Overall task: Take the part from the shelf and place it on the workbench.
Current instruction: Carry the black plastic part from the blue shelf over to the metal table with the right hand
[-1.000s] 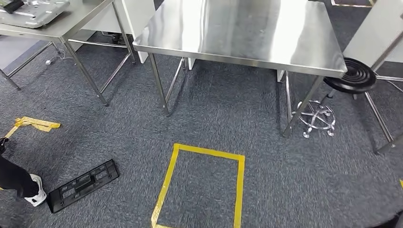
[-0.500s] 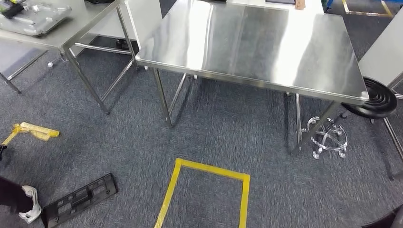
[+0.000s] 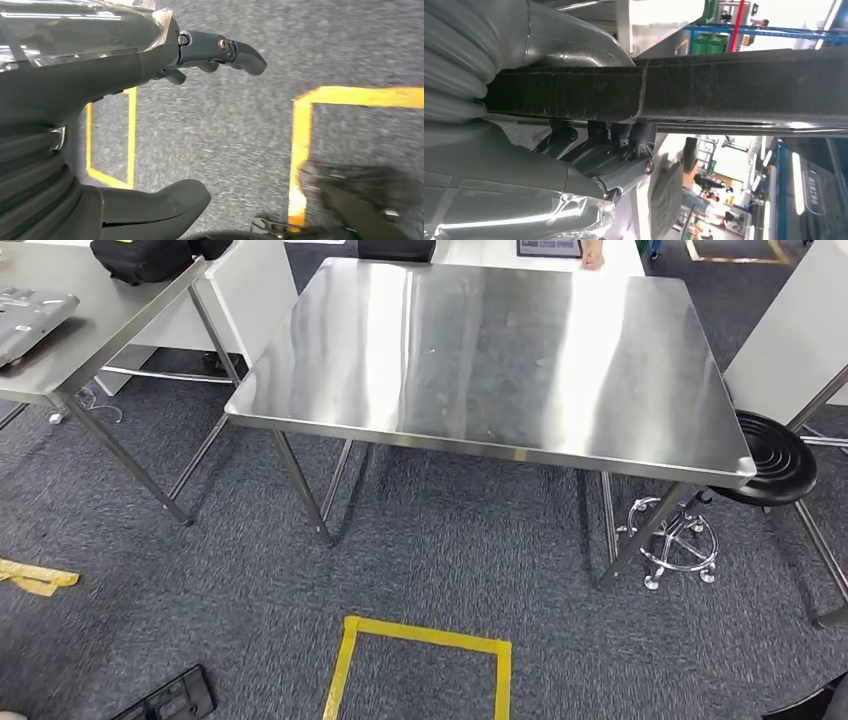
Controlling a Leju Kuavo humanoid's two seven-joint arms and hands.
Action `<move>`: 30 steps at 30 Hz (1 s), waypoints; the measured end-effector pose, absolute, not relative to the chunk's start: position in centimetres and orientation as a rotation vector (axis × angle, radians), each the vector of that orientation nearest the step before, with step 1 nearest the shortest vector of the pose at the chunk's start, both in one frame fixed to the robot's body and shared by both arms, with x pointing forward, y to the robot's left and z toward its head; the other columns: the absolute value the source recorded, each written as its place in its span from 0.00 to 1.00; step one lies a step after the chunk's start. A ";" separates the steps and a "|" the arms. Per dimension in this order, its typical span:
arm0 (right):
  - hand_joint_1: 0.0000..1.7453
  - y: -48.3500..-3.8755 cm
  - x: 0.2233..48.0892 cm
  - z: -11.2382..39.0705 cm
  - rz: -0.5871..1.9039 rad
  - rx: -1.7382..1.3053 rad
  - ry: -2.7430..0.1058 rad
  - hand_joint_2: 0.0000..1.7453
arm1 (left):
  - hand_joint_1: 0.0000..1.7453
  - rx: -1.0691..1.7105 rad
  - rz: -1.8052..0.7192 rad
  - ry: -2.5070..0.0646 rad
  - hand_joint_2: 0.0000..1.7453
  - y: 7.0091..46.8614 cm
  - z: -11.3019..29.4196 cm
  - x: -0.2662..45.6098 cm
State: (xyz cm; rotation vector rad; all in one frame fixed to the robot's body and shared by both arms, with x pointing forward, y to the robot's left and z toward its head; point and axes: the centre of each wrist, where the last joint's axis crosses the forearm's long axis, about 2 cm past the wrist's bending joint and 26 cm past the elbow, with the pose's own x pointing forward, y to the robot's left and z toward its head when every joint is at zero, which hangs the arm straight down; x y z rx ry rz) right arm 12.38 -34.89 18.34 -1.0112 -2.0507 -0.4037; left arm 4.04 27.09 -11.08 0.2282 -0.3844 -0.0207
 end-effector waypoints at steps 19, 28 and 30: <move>1.00 -35.0 12.8 18.5 -0.422 -0.994 -2.063 1.00 | 0.00 0.223 -0.014 -0.400 1.00 26.4 -11.0 4.7; 1.00 -35.0 12.6 18.5 -0.426 -0.990 -2.059 1.00 | 0.00 0.217 -0.015 -0.406 1.00 26.2 -10.9 4.9; 1.00 -35.1 12.6 18.5 -0.427 -0.993 -2.057 1.00 | 0.00 0.218 -0.015 -0.406 1.00 26.3 -10.9 4.9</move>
